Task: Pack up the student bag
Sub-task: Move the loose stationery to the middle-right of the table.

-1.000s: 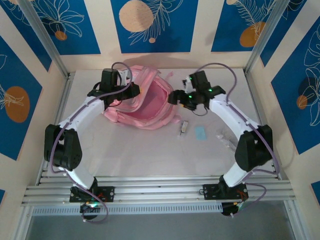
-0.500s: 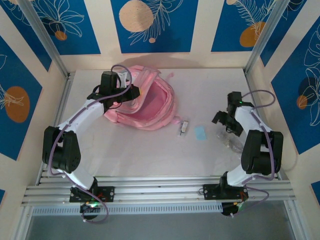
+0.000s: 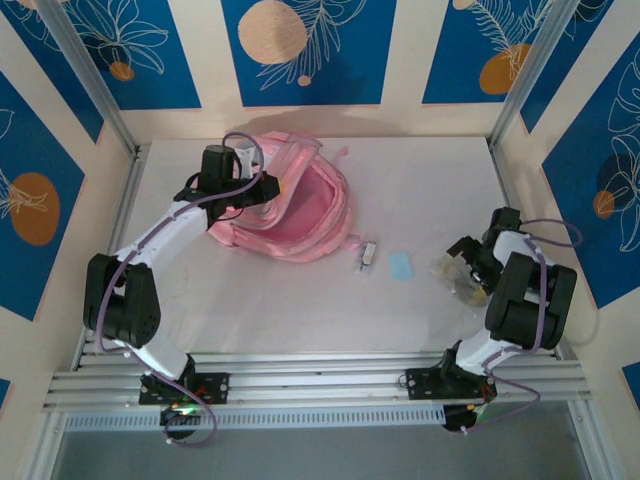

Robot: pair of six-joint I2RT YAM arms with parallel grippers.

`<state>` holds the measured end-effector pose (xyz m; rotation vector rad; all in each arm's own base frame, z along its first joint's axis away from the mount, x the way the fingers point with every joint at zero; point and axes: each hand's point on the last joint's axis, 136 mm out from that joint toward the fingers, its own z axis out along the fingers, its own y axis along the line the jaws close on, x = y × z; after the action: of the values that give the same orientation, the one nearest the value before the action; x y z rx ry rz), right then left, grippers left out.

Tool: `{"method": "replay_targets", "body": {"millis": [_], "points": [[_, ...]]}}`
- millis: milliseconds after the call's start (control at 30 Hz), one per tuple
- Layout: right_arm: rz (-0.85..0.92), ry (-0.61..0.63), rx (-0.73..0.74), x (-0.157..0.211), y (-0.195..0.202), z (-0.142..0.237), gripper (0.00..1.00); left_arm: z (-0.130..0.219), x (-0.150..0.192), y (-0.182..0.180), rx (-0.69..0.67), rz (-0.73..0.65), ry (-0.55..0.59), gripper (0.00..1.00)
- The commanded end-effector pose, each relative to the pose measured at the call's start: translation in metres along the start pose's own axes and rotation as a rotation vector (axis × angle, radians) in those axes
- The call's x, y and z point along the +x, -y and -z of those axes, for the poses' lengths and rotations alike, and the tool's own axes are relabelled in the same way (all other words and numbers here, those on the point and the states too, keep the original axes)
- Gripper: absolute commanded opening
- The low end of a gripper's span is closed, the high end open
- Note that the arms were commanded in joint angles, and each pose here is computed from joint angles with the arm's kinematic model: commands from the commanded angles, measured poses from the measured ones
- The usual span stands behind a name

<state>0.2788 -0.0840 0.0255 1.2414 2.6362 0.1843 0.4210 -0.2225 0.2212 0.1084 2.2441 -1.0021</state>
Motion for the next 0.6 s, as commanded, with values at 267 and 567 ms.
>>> {"method": "replay_targets", "body": {"millis": [267,567], "points": [[0.102,-0.164,-0.114,0.118,-0.044,0.029,1.0,0.009,-0.014,0.038,0.151,-0.034,0.046,0.0],[0.309,-0.004,0.059,0.056,-0.038,0.032,1.0,0.011,-0.009,0.038,0.15,-0.034,0.034,0.0]]}}
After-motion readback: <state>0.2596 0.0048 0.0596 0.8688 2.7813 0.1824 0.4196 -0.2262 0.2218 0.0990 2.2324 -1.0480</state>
